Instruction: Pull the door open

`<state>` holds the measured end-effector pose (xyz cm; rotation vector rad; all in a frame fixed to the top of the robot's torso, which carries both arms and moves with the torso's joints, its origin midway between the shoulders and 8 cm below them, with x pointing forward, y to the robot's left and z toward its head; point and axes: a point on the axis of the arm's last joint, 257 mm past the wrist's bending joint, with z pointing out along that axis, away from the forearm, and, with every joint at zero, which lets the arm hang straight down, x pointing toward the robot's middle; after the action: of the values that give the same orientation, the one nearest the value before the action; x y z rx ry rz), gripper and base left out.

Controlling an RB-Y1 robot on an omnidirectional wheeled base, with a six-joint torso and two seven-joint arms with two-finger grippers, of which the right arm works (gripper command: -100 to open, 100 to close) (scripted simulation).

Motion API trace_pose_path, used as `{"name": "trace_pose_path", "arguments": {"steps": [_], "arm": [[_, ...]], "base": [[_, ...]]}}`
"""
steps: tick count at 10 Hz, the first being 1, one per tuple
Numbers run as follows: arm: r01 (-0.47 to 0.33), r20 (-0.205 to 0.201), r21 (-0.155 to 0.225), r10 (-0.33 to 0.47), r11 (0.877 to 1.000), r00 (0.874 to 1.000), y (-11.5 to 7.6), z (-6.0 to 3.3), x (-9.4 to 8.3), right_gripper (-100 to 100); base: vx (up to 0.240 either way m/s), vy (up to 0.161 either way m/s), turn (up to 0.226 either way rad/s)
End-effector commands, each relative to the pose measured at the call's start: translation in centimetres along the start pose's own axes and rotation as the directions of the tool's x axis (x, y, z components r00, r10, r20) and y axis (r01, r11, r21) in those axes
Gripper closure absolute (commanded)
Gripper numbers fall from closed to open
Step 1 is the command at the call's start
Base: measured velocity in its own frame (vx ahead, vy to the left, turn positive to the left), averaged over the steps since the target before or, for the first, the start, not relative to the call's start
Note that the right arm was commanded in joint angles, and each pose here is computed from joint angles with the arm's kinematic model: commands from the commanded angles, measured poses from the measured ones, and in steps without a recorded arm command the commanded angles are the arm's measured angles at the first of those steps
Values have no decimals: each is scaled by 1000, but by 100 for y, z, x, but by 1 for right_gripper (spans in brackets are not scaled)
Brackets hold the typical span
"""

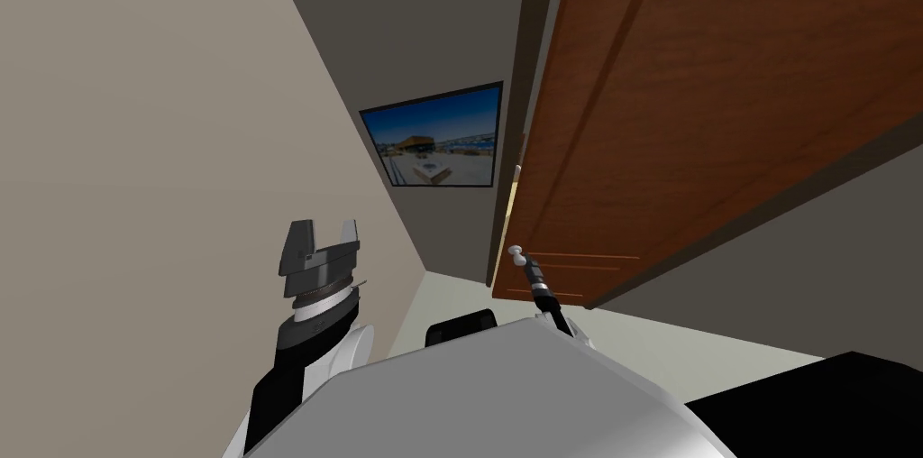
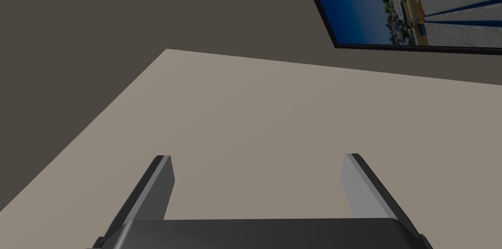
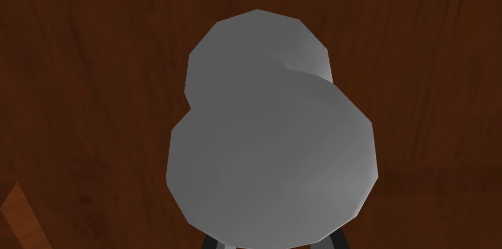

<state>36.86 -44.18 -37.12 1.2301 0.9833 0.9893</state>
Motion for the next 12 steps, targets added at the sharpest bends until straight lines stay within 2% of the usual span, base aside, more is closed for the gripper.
{"name": "trace_pose_path", "arguments": {"steps": [1,2,6,7,8,10,11,12], "arm": [[-54,-21,-26,53,998,998,66,69,172,100],[-108,-17,-24,108,994,994,64,85,171,100],[-111,-17,-24,111,994,994,64,85,171,100],[-110,-14,-13,109,994,994,20,61,160,100],[-111,-17,-24,111,994,994,64,85,171,100],[-215,-8,-22,215,976,977,57,115,168,100],[-224,-8,-22,224,974,975,57,115,168,100],[-273,-3,-21,273,962,962,52,129,167,100]], "base": [[-48,-12,45],[-56,-7,46],[-15,-4,9],[7,8,18],[2,2,-16],[-65,-13,80],[-63,-25,59],[-41,-14,43]]}}
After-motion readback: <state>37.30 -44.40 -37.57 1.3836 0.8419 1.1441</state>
